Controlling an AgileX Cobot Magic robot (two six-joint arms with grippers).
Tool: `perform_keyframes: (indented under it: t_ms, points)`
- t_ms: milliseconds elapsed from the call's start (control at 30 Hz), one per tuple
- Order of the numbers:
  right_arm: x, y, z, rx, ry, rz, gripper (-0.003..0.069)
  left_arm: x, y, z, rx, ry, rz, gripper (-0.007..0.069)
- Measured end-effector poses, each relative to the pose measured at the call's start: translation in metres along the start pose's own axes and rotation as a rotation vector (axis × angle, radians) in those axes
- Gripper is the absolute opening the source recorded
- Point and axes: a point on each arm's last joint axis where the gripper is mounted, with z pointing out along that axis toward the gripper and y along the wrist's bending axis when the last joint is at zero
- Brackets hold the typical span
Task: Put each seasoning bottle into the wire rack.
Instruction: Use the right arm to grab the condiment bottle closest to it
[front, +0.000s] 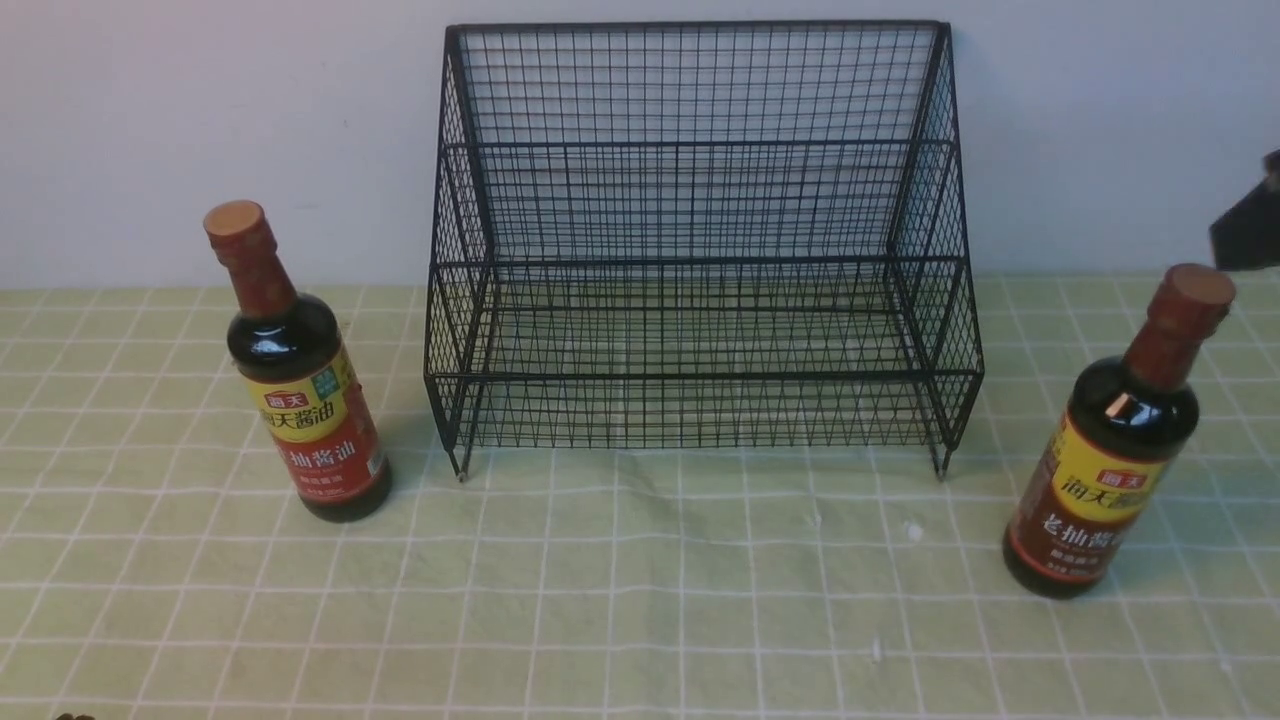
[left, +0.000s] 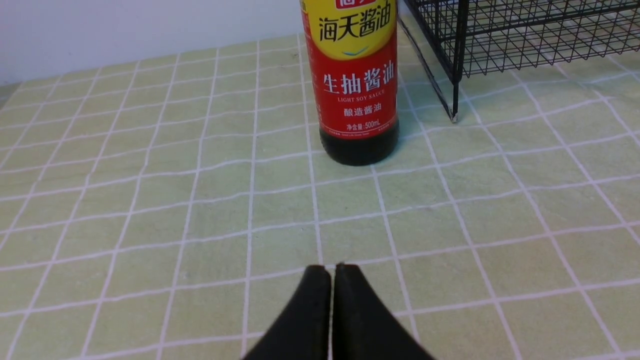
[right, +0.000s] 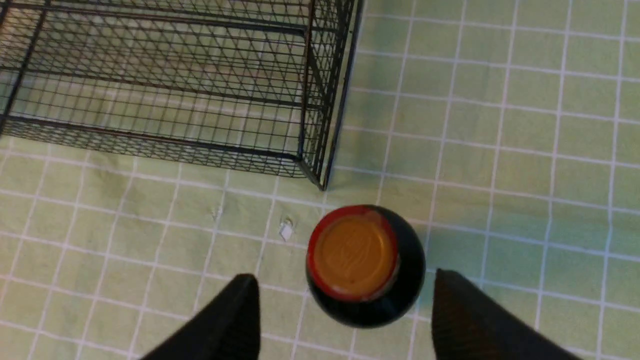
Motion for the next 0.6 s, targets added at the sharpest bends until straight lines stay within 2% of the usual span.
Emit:
perform_keyframes:
  t_ms: [133, 267, 433, 533, 600]
  points:
    - [-0.006, -0.006, 0.032, 0.000, 0.070, -0.003, 0.0544, 0.000, 0.000, 0.000, 0.000, 0.000, 0.000, -0.0010]
    - [-0.008, -0.010, 0.053, -0.003, 0.114, -0.006, 0.0571, 0.000, 0.000, 0.000, 0.000, 0.000, 0.000, -0.0010]
    - [-0.010, -0.012, 0.066, -0.001, 0.132, 0.002, 0.0566, 0.000, 0.000, 0.000, 0.000, 0.000, 0.000, -0.0010]
    - [-0.009, -0.013, 0.070, -0.002, 0.145, 0.008, 0.0524, 0.000, 0.000, 0.000, 0.000, 0.000, 0.000, -0.0010]
    - [-0.009, -0.014, 0.072, -0.002, 0.152, 0.010, 0.0461, 0.000, 0.000, 0.000, 0.000, 0.000, 0.000, -0.0010]
